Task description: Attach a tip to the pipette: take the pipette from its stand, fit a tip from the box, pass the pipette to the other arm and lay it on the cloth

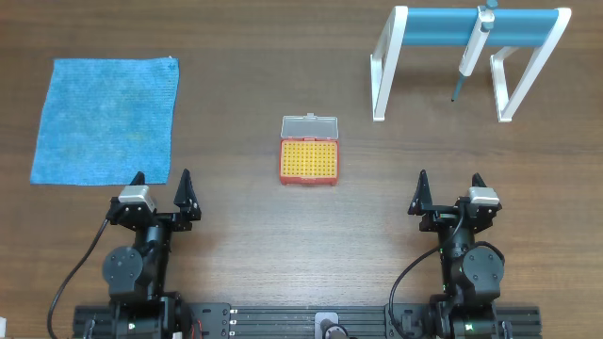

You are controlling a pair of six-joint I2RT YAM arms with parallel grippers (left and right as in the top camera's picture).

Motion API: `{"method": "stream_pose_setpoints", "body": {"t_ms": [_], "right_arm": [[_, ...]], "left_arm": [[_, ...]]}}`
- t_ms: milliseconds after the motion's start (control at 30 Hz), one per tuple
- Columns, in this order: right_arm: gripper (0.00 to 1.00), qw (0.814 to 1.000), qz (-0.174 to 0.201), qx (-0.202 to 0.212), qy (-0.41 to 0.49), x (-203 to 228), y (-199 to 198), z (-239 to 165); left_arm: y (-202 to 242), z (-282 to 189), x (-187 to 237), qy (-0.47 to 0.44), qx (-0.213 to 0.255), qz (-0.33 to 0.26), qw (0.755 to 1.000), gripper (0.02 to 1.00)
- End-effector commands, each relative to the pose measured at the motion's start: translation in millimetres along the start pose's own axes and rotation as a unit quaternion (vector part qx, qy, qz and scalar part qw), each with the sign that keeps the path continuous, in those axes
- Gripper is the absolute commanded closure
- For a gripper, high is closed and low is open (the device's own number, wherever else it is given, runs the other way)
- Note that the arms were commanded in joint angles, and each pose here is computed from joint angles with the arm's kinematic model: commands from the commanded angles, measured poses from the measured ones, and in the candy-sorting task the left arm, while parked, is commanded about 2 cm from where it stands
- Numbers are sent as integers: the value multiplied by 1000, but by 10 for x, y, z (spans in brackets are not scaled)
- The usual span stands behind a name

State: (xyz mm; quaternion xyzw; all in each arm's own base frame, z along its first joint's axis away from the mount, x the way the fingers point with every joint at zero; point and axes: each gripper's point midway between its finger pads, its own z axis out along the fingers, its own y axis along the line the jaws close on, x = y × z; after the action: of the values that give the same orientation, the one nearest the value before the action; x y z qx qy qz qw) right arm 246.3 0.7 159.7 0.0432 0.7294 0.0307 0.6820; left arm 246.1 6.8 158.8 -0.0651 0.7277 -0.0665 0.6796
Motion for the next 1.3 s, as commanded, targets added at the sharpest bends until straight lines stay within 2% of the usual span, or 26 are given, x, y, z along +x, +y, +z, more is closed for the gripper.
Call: {"method": "stream_pose_setpoints", "body": {"t_ms": [33, 1100, 1300], "right_arm": [[20, 1000, -7, -9, -1, 13, 33, -2], [18, 1000, -7, -14, 0, 17, 53, -2], [25, 1000, -7, -2, 1, 23, 7, 2]], "left_arm": [[-46, -4, 15, 2, 13, 10, 1000, 154], [-46, -4, 15, 2, 13, 10, 1000, 154], [-46, -4, 15, 2, 13, 10, 1000, 154]]}}
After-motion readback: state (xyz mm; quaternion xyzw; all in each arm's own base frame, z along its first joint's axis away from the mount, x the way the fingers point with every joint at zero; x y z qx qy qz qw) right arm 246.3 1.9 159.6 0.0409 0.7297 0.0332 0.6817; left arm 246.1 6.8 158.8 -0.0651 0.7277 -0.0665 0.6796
